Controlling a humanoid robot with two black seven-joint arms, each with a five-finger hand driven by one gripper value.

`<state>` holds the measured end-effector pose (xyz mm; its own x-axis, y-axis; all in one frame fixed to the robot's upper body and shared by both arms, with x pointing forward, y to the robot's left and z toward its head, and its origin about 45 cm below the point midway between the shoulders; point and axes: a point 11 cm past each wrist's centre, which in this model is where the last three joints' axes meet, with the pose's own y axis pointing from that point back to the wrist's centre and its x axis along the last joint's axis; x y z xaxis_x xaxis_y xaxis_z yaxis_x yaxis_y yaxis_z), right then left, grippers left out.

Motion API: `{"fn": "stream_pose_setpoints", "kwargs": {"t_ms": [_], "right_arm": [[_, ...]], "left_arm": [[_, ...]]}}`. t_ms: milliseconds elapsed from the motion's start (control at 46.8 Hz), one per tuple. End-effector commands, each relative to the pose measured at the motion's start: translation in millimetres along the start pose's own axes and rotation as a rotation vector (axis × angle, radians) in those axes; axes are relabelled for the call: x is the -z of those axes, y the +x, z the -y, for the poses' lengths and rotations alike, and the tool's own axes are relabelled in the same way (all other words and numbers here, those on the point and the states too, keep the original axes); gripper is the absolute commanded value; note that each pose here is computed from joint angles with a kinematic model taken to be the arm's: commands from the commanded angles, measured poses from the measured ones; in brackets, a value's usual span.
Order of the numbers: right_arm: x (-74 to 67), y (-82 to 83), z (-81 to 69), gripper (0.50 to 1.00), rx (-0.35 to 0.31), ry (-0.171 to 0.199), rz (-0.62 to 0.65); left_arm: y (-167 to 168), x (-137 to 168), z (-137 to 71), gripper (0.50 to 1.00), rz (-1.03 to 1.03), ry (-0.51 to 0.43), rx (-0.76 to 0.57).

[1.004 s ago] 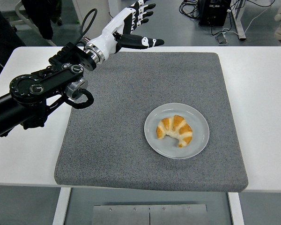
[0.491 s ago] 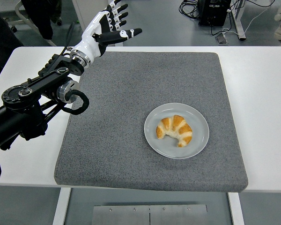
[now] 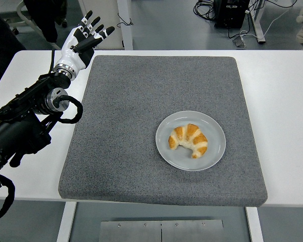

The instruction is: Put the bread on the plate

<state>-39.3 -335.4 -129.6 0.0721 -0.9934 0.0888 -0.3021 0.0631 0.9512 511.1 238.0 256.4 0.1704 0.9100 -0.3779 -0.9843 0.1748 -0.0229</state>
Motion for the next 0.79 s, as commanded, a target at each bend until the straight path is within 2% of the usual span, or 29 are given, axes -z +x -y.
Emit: {"fn": "stream_pose_setpoints", "kwargs": {"t_ms": [0,299,769], "right_arm": [[-0.1,0.1,0.0,1.000,0.001,0.000,-0.004],[-0.1,0.1,0.0,1.000,0.001,0.000,-0.004],[-1.0,0.5,-0.3,1.000,-0.001,-0.002,-0.005]], "left_arm": [[3,1,0,0.974,-0.044,-0.009,-0.006],[14,5,-1,0.975,-0.187,-0.031,-0.050],[19,21,-4,0.974,-0.224,-0.013,-0.093]]}}
